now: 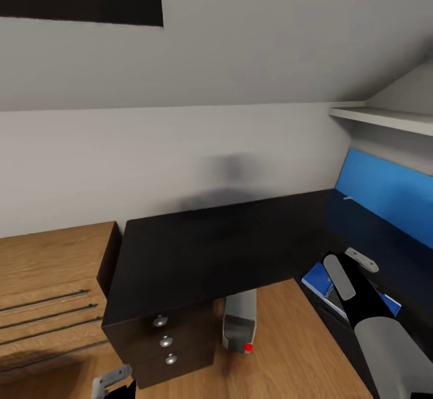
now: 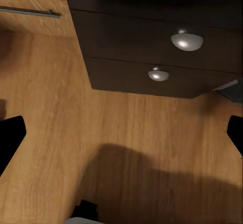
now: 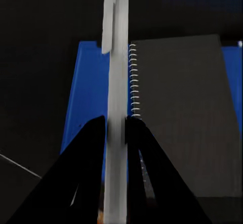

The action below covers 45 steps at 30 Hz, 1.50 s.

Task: In the bedroom, organize the workspace by keeping the computer under the desk, ensuring the monitor is on the desk, placing the keyboard on the desk next to the monitor, placing the mouse on the desk next to the keyboard, moving the folder from the swivel chair onto the desk next to the mouse, stacking the notebook on top of the folder with the pen on top of the notebook, and positioning the swivel chair next to the desk.

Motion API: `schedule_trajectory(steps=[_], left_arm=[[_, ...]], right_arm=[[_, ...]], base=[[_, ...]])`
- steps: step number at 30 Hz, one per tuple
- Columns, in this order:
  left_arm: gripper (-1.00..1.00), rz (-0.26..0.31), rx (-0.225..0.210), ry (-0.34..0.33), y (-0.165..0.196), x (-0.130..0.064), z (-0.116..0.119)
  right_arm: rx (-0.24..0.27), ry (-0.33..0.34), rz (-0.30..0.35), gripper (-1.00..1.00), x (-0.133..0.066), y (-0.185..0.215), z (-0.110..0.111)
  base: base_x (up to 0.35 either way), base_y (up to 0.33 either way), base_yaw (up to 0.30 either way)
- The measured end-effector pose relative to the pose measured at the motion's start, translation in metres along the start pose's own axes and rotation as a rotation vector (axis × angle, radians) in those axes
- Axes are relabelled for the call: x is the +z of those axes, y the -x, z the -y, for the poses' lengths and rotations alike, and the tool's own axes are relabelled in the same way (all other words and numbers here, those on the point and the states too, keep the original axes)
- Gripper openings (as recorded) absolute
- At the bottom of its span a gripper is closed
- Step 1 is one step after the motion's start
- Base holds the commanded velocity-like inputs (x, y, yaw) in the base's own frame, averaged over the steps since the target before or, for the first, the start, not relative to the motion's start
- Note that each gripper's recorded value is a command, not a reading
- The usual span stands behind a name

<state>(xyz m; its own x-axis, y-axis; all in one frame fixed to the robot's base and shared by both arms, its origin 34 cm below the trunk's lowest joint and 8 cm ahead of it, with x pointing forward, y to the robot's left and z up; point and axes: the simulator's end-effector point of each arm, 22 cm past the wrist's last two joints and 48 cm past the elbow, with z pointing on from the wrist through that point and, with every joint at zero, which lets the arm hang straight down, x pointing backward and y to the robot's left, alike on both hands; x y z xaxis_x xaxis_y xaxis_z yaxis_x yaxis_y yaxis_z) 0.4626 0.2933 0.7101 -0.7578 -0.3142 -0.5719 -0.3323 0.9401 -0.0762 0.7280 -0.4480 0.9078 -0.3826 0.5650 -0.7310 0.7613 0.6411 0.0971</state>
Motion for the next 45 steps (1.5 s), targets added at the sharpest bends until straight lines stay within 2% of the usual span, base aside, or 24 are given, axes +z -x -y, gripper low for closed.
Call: schedule_trajectory(steps=[9, 17, 18, 20, 27, 39, 45], left_arm=[[1.00, 0.001, -0.001, 0.001, 0.001, 0.000, 0.000], [1.00, -0.005, -0.005, 0.000, -0.002, 0.000, 0.001], [1.00, -0.006, -0.006, -0.001, -0.002, 0.000, 0.002], [1.00, -0.006, -0.006, -0.001, -0.002, 0.000, 0.002], [1.00, -0.005, -0.005, 0.001, -0.002, 0.000, 0.001], [1.00, -0.004, -0.004, 0.004, -0.002, 0.000, 0.000], [1.00, -0.004, -0.004, 0.006, -0.002, 0.000, 0.000]], right_arm=[[-0.001, -0.006, 0.000, -1.00, 0.002, -0.002, 0.002], [-0.027, 0.000, 0.011, -1.00, 0.000, -0.004, -0.004], [-0.052, 0.017, 0.018, -1.00, -0.002, -0.006, -0.011], [-0.066, 0.032, 0.022, -1.00, -0.003, -0.007, -0.017], [-0.086, 0.081, 0.020, -1.00, -0.004, -0.011, -0.029], [-0.109, 0.046, -0.026, -1.00, 0.008, -0.031, -0.015], [-0.141, 0.016, -0.085, -1.00, 0.022, -0.057, -0.001]], base=[[0.000, 0.000, -0.280], [0.000, 0.000, -0.063], [0.000, 0.000, -0.005], [0.000, 0.000, -0.003], [0.000, 0.000, 0.000], [0.000, 0.000, 0.000], [0.000, 0.000, 0.000]])
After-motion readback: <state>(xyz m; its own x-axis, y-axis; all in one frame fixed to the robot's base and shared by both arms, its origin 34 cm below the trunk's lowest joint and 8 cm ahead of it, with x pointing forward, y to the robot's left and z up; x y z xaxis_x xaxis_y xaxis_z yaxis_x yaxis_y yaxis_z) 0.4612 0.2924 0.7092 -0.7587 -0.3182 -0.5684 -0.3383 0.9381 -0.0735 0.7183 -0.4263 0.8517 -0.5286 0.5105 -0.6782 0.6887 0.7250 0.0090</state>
